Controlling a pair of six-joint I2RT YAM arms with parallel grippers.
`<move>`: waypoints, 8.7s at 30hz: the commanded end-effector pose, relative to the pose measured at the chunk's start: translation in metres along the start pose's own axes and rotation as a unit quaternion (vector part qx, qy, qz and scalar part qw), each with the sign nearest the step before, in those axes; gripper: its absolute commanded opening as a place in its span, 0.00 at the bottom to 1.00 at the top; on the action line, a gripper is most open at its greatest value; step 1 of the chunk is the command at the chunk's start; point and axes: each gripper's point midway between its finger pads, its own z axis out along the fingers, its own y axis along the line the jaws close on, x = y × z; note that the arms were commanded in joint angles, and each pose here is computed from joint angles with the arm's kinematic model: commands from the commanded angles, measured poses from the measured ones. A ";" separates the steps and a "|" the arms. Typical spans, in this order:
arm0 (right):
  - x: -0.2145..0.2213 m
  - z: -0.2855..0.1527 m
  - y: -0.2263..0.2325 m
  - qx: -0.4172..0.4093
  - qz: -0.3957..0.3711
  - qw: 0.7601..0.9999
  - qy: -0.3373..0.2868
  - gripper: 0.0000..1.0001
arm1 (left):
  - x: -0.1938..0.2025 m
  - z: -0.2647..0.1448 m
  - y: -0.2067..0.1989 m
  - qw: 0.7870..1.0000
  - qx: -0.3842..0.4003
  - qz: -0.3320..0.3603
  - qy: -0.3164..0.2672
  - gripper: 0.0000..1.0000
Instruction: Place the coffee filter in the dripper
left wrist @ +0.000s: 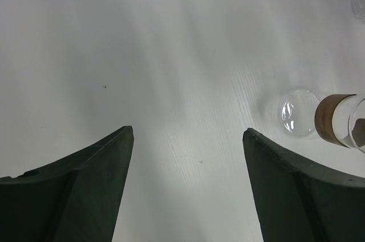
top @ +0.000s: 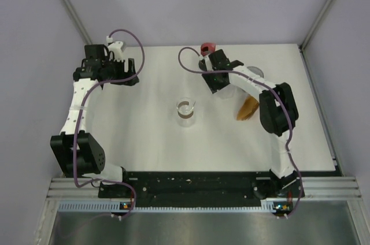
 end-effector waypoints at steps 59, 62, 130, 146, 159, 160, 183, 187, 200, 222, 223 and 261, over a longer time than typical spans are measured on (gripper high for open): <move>-0.068 -0.209 0.206 -0.078 -0.438 0.870 -0.213 0.71 | -0.010 -0.018 -0.007 0.999 0.003 0.030 -0.024 0.84; -0.091 -0.252 0.208 -0.098 -0.385 0.877 -0.270 0.99 | -0.010 -0.018 -0.008 0.999 0.005 0.030 -0.023 0.84; 0.099 -0.108 -0.108 0.098 0.396 0.907 -0.105 0.19 | -0.012 -0.025 -0.010 0.999 0.006 0.036 -0.025 0.84; 0.076 -0.166 -0.107 0.089 0.380 0.912 -0.128 0.00 | -0.017 -0.030 -0.014 0.999 0.014 0.040 -0.029 0.84; 0.005 -0.302 -0.050 0.032 0.298 0.937 -0.179 0.00 | -0.066 -0.080 -0.074 0.992 0.076 0.078 -0.071 0.83; -0.007 -0.305 -0.037 0.014 0.290 0.938 -0.186 0.00 | -0.071 -0.085 -0.097 0.988 0.094 0.100 -0.076 0.83; -0.114 -0.337 0.039 -0.180 0.343 0.854 -0.348 0.00 | -0.097 -0.074 -0.309 0.927 0.113 0.330 -0.137 0.83; -0.112 -0.336 0.040 -0.181 0.340 0.855 -0.346 0.00 | -0.103 -0.067 -0.309 0.930 0.094 0.325 -0.146 0.72; -0.114 -0.324 0.051 -0.204 0.306 0.863 -0.347 0.01 | -0.099 -0.047 -0.293 0.951 0.040 0.274 -0.137 0.00; -0.116 -0.266 0.085 -0.168 0.293 0.896 -0.290 0.00 | -0.123 -0.072 -0.240 0.983 0.021 0.088 -0.158 0.00; -0.113 -0.268 0.081 -0.158 0.284 0.902 -0.283 0.00 | -0.123 -0.075 -0.233 0.984 0.013 0.091 -0.156 0.00; -0.079 -0.218 0.124 -0.208 0.202 0.951 -0.103 0.34 | 0.027 -0.008 -0.211 0.987 0.107 0.042 0.110 0.02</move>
